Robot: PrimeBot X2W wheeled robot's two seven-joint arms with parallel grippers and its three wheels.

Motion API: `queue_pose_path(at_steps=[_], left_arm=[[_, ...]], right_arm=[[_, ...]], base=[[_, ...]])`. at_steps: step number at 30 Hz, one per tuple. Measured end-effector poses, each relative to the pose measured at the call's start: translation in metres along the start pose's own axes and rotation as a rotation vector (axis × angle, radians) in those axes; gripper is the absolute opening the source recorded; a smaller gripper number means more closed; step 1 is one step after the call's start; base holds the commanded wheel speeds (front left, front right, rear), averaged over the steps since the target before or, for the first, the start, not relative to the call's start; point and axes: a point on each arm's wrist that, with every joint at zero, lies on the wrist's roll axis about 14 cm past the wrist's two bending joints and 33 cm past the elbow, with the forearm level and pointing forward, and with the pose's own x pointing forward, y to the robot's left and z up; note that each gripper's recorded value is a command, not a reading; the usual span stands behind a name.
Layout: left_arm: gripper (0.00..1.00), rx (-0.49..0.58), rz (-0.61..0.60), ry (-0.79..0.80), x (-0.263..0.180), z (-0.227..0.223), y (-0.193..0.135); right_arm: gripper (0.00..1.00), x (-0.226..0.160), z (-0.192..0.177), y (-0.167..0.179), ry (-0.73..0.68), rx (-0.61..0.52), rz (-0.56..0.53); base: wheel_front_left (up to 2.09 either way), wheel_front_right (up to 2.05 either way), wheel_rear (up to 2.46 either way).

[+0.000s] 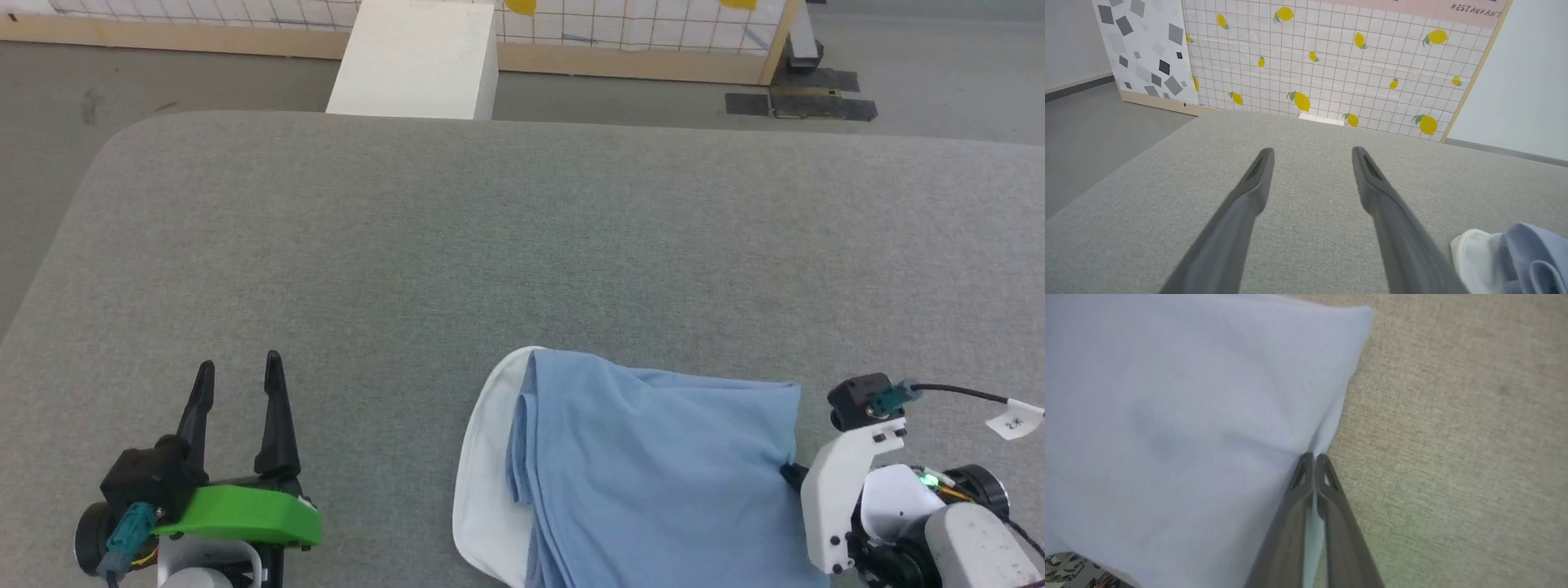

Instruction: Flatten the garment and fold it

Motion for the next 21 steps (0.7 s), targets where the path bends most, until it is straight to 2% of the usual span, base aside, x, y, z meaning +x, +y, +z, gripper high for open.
queue_pose_path(at_steps=[5,10,14,21], left_arm=[[1.00,-0.011,-0.038,-0.008,0.012,0.000,-0.014],[1.00,-0.027,-0.096,-0.023,0.031,0.000,-0.036],[1.00,-0.035,-0.165,-0.027,0.050,-0.004,-0.062],[1.00,-0.044,-0.322,-0.024,0.087,-0.014,-0.118]], right_arm=[[0.00,-0.015,0.007,-0.020,0.001,-0.051,-0.027],[0.00,-0.041,0.018,-0.059,-0.005,-0.107,-0.113],[0.00,-0.069,0.023,-0.103,-0.019,-0.088,-0.220],[0.00,-0.118,0.009,-0.198,-0.012,0.036,-0.465]], base=[[0.00,0.00,0.00],[0.00,0.00,0.00],[0.00,0.00,0.00],[0.00,0.00,0.00]])
